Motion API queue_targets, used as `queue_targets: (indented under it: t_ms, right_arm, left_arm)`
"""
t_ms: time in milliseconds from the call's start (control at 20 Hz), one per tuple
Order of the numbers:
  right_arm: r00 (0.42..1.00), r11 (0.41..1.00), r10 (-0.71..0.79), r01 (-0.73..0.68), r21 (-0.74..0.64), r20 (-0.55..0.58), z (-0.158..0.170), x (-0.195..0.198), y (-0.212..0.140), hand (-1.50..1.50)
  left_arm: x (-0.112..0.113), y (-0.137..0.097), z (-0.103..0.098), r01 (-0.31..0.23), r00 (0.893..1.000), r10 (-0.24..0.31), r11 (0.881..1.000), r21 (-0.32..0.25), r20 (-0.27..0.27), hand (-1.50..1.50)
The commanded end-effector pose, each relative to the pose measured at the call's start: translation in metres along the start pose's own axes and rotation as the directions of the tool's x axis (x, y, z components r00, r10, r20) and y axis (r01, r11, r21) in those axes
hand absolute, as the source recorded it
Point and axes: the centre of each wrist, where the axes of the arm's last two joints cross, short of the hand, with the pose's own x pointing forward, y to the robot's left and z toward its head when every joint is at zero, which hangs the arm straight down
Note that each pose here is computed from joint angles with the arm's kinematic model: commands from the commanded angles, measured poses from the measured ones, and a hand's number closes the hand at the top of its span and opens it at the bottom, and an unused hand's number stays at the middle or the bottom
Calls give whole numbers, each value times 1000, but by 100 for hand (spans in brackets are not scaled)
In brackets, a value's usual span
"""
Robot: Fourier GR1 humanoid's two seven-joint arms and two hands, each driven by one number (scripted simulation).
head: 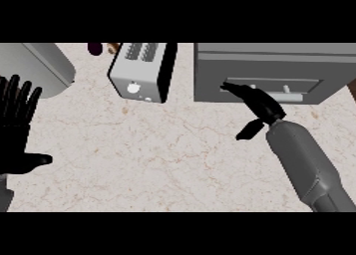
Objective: Pick up the cup, place it into the drawer and close the drawer
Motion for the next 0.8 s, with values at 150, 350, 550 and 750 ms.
queue_targets:
  t_ms: [150, 350, 550, 750]
  right_arm:
    - [999, 999, -40, 40, 17, -28, -8, -24, -31, -150]
    - [998, 999, -35, 36, 10, -45, -17, -19, -49, -150]
    - [998, 1000, -23, 24, 17, -53, -3, -36, -77, -150]
    - [996, 999, -48, 49, 2, -73, -16, -24, -83, -150]
  left_arm:
    - [-7, -1, -10, -28, 1000, 28, 999, -28, -6, -150]
    - [-19, 4, 18, -34, 999, 34, 999, -31, -21, -150]
    - [-15, -1, -5, -14, 1000, 14, 999, -51, 0, -150]
    - [-11, -7, -5, 7, 1000, -7, 997, -75, -9, -150]
